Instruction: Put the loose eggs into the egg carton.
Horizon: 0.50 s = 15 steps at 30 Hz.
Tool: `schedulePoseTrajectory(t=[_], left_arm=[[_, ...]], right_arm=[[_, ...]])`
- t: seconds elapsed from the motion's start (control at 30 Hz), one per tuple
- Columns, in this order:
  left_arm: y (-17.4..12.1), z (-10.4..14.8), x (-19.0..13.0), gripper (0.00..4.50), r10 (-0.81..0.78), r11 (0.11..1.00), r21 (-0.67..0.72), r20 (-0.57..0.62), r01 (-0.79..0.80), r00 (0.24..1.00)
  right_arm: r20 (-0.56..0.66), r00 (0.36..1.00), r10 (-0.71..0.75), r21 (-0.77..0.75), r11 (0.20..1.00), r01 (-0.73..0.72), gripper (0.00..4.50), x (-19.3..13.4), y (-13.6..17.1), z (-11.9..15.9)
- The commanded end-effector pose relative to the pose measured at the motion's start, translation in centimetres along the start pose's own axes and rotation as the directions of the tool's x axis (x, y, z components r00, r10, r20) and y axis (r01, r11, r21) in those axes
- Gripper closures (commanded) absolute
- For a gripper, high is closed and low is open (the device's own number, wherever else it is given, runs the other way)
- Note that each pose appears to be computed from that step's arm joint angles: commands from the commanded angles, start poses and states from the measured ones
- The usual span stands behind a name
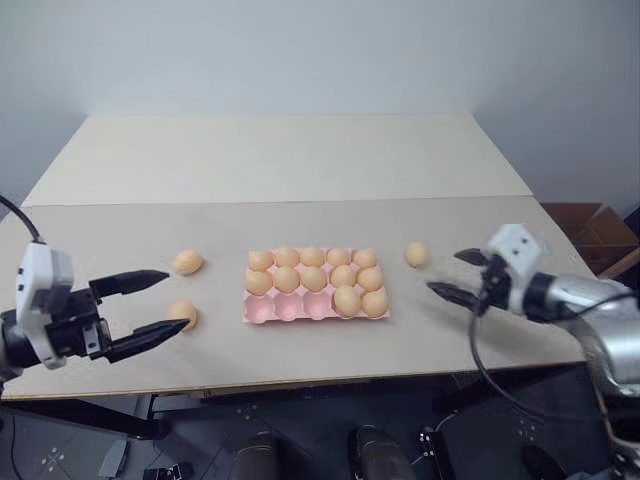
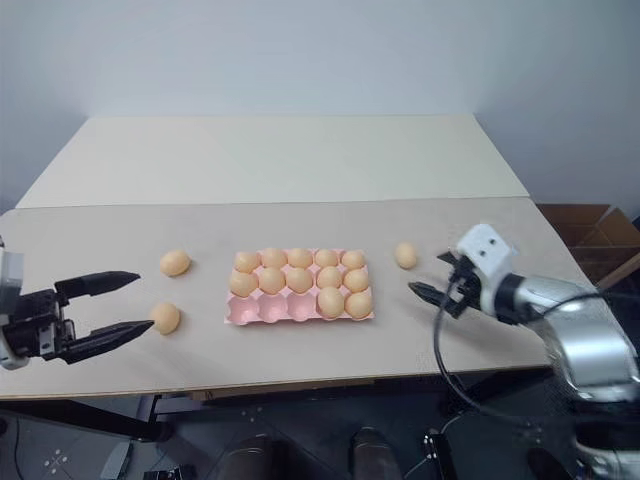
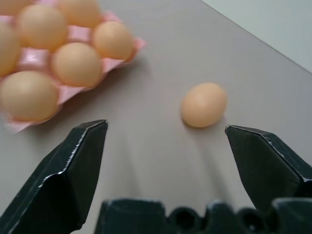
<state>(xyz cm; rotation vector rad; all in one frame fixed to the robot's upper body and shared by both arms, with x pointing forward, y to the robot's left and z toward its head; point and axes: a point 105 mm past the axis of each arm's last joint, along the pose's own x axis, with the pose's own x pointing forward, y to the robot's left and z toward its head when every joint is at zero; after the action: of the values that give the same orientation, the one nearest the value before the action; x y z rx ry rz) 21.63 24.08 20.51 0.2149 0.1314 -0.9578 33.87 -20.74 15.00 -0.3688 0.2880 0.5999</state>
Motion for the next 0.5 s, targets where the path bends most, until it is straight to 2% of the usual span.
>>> schedulePoseTrajectory(t=[0.03,0.27,0.37,0.5], left_arm=[[-0.2,0.9,0.4,0.00,-0.024,0.999,0.039,0.010,0.024,1.000],[-0.5,1.3,0.4,0.00,-0.035,0.998,0.043,0.018,0.034,0.999],[-0.6,1.1,0.4,0.00,-0.026,0.999,0.044,0.015,0.025,1.000],[-0.7,1.0,0.3,0.00,-0.012,0.999,0.051,0.012,0.011,1.000]], right_arm=[[-0.099,0.981,-0.164,0.037,0.985,0.169,0.01,2.6,-2.4,-0.5],[-0.171,0.967,-0.187,0.107,0.973,0.206,0.01,6.1,-2.5,-0.8],[-0.164,0.967,-0.197,0.143,0.965,0.220,0.49,6.8,-2.5,-0.9],[-0.113,0.974,-0.199,0.154,0.965,0.214,1.89,6.8,-2.3,0.2]])
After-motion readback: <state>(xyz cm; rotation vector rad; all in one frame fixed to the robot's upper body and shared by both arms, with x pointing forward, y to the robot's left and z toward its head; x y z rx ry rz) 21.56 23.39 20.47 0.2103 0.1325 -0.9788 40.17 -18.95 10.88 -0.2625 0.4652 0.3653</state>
